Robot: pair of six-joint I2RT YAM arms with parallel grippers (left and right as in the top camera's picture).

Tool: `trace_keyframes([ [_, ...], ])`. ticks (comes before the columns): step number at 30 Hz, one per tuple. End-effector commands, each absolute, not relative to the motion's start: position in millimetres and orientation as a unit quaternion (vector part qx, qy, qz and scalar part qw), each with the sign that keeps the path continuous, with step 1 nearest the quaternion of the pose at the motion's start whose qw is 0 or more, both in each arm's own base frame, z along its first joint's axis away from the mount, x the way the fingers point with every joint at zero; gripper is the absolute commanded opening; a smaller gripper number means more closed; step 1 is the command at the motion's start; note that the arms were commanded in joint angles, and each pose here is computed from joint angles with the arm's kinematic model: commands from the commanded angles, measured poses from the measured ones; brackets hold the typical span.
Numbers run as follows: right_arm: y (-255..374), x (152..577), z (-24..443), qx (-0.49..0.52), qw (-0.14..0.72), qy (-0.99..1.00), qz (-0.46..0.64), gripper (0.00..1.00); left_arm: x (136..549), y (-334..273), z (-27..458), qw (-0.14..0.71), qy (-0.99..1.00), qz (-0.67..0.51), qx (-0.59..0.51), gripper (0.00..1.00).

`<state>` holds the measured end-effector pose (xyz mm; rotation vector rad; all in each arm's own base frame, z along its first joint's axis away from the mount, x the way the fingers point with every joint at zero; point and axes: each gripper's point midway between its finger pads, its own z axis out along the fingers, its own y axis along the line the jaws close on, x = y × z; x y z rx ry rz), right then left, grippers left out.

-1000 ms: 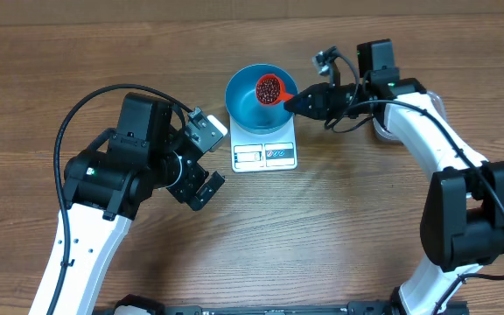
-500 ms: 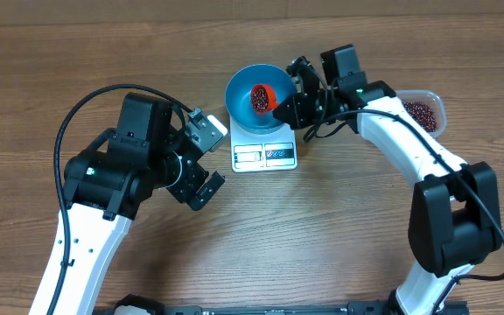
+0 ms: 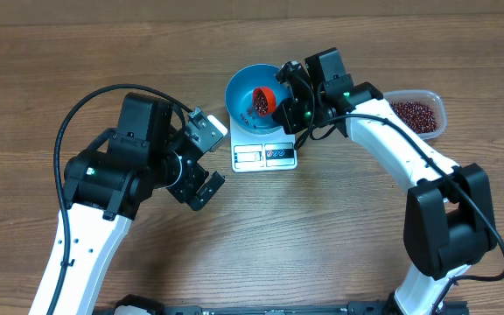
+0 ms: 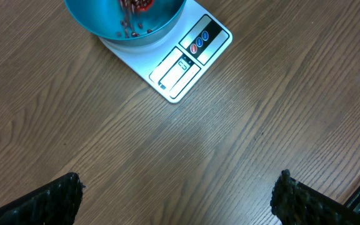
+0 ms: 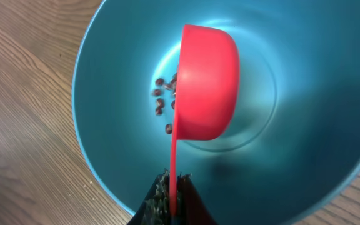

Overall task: Scoop item into bowl and weigh 150g on scale
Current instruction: 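Tilt the red cup to pour beans into the teal bowl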

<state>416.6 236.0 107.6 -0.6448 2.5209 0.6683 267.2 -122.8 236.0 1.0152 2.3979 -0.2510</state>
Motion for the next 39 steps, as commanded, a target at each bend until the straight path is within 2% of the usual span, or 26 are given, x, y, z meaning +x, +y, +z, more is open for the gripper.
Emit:
trace_keyframes([
  [1,240,426,137,-0.253,0.268,0.902,0.224,0.04,271,-124,244,0.271,0.883,-0.095,0.370,1.00],
  [39,222,420,145,-0.282,0.275,0.907,0.149,0.04,271,-124,244,0.271,0.883,-0.095,0.370,1.00],
])
